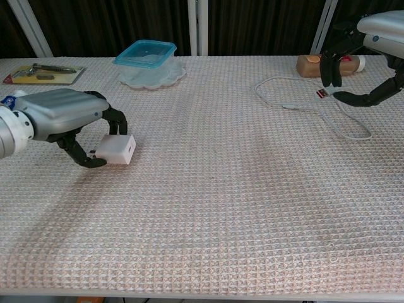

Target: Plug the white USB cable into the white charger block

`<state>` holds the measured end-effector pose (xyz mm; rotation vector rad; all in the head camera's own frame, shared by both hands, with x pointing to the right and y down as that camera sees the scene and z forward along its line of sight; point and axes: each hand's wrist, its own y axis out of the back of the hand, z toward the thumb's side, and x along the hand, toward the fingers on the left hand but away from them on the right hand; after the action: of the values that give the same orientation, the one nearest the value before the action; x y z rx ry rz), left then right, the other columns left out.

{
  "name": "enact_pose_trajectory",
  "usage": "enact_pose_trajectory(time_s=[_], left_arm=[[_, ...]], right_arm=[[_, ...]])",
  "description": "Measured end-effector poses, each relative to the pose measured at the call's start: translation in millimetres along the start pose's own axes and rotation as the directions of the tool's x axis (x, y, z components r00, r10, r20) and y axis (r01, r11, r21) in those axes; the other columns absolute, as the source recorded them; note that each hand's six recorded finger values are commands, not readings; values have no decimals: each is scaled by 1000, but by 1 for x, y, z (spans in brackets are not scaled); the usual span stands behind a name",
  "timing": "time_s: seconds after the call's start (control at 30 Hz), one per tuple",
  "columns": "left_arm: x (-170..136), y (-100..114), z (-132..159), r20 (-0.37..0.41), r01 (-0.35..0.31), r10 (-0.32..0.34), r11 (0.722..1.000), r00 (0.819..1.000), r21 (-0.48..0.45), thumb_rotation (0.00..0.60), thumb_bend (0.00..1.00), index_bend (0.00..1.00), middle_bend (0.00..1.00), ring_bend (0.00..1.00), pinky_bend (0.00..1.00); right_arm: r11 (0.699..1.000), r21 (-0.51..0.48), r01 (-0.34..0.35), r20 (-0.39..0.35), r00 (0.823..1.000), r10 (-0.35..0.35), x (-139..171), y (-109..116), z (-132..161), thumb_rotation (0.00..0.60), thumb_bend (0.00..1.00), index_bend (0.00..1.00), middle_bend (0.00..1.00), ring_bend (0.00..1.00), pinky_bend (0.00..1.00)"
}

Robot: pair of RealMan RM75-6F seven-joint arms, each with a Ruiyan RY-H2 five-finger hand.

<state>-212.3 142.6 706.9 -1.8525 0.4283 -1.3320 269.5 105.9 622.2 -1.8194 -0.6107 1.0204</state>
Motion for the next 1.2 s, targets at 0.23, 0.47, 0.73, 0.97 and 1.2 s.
enact_pose_trajectory(time_s=[0.23, 0.47, 0.73, 0.97, 1.2], left_arm=[[-2, 15, 2, -49, -32, 29, 998, 998, -62, 600, 306, 465, 441, 193, 44], [-4, 32, 6, -101, -73, 69, 996, 992, -43, 600, 301, 465, 448, 217, 54], [-3, 56, 15, -153, -113, 110, 994, 982, -10, 589, 287, 466, 459, 232, 61], [-2, 70, 21, -183, -127, 124, 992, 975, -7, 586, 283, 466, 460, 236, 65], [3, 77, 30, -200, -137, 137, 990, 970, 12, 585, 280, 466, 460, 236, 67]], right_arm=[[998, -45, -31, -28, 999, 30, -19, -8, 17, 600, 370, 611, 518, 219, 0], [990, -128, -61, -78, 996, 52, -66, -19, 57, 600, 400, 630, 531, 219, 0], [991, -121, -56, -77, 996, 47, -111, -22, 95, 600, 397, 634, 534, 235, 0], [993, -112, -47, -33, 998, 44, -138, -23, 125, 600, 393, 639, 536, 237, 0], [988, -149, -26, 15, 999, 29, -155, -19, 153, 600, 388, 642, 540, 237, 0]])
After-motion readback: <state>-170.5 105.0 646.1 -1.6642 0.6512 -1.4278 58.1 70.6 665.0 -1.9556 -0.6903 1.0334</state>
